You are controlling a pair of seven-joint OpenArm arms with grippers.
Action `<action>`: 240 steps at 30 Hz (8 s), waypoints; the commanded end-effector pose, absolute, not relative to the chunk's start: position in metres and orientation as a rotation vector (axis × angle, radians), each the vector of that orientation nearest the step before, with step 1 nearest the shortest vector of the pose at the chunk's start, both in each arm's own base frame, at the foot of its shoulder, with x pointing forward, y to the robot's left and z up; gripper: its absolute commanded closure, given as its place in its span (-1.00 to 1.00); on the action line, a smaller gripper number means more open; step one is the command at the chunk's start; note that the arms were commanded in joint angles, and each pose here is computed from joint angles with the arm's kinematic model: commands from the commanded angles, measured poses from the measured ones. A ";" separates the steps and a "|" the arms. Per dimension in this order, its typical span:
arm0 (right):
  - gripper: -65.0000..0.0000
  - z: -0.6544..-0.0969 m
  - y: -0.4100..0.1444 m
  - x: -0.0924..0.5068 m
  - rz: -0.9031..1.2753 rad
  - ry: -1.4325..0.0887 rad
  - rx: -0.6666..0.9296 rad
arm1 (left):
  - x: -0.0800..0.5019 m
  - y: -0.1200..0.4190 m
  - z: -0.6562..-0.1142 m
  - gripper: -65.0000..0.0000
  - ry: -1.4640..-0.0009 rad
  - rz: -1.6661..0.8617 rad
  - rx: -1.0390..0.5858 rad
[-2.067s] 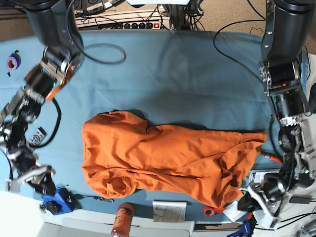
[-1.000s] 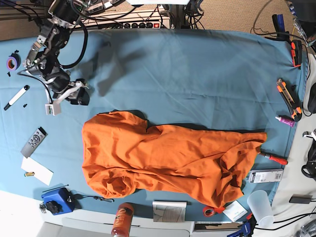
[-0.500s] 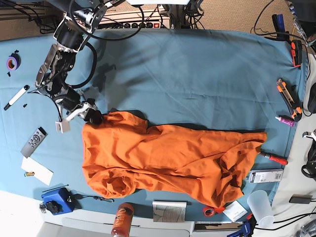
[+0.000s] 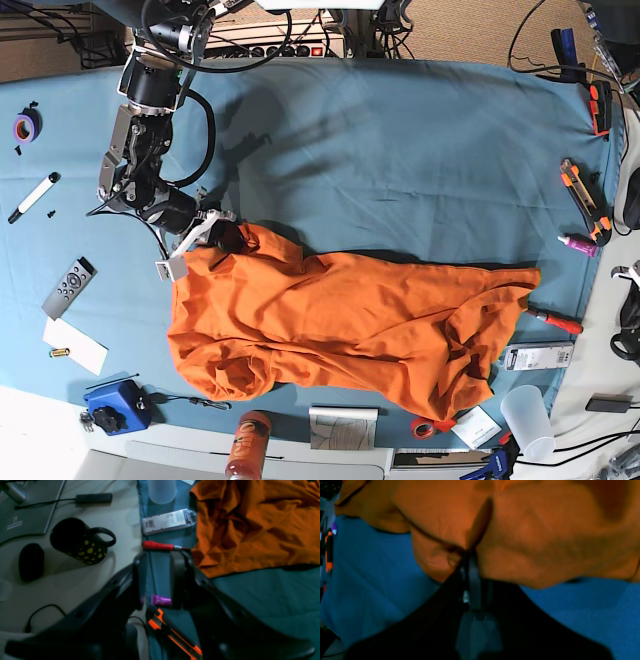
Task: Layout the t-shirt on the table in an organized manner, then fold the t-shirt properly
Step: 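Grasp the shirt's hem corners with the right and left grippers, then lift the shirt with both grippers and swing it across the table, then lay the shirt flat by pulling both grippers apart along its edge, then fold the shirt edge inward with both grippers toward its middle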
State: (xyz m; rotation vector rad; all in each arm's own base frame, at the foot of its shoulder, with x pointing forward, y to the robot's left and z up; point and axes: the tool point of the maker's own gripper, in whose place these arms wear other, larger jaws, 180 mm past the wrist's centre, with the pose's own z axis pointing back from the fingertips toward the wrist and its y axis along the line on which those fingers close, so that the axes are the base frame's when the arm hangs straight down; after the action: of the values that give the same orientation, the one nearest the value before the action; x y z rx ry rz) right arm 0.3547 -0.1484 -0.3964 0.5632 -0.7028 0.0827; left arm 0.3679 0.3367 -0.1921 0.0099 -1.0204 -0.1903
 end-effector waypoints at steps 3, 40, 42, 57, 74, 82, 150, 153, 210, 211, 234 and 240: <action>1.00 -0.355 -0.159 0.368 0.129 -0.814 0.537 | 0.364 0.339 -0.188 0.44 -1.031 -0.198 0.021; 1.00 -0.237 -0.206 0.367 0.188 -1.146 0.297 | 0.412 0.236 -0.334 0.01 -0.866 0.028 -0.127; 1.00 -0.237 -0.206 0.367 0.188 -1.146 0.296 | 0.414 0.235 -0.348 0.01 -0.809 0.066 -0.181; 1.00 -0.243 -0.205 0.364 0.193 -1.109 0.299 | 0.415 0.241 -0.350 0.11 -0.828 0.187 -0.398; 1.00 -0.240 -0.202 0.364 0.196 -1.118 0.321 | 0.416 0.208 -0.355 0.68 -0.835 0.146 -0.465; 1.00 -0.222 -0.207 0.368 0.223 -1.200 0.323 | 0.414 0.231 -0.357 1.00 -0.808 0.212 -0.408; 1.00 -0.114 -0.240 0.486 0.190 -1.202 0.467 | 0.469 0.254 -0.193 1.00 -0.792 -0.215 -0.511; 1.00 -0.138 -0.240 0.471 0.194 -1.170 0.430 | 0.459 0.258 -0.212 1.00 -0.764 -0.183 -0.525; 1.00 -0.330 -0.234 0.166 0.002 -0.735 0.373 | 0.168 0.293 -0.399 1.00 -0.350 0.121 -0.527; 1.00 -0.329 -0.233 0.166 0.001 -0.738 0.379 | 0.165 0.293 -0.400 1.00 -0.340 0.120 -0.528; 1.00 -0.314 -0.252 0.247 -0.047 -0.901 0.366 | 0.251 0.274 -0.348 1.00 -0.667 -0.003 -0.439; 1.00 -0.317 -0.254 0.272 -0.094 -0.932 0.426 | 0.273 0.274 -0.331 1.00 -0.731 -0.018 -0.440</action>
State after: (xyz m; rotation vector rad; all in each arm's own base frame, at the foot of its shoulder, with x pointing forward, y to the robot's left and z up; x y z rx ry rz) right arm 0.2633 -0.2489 -0.3334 0.4330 -0.8652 -0.1043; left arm 0.2646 0.2676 -0.3460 -0.4526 -0.6833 -0.0051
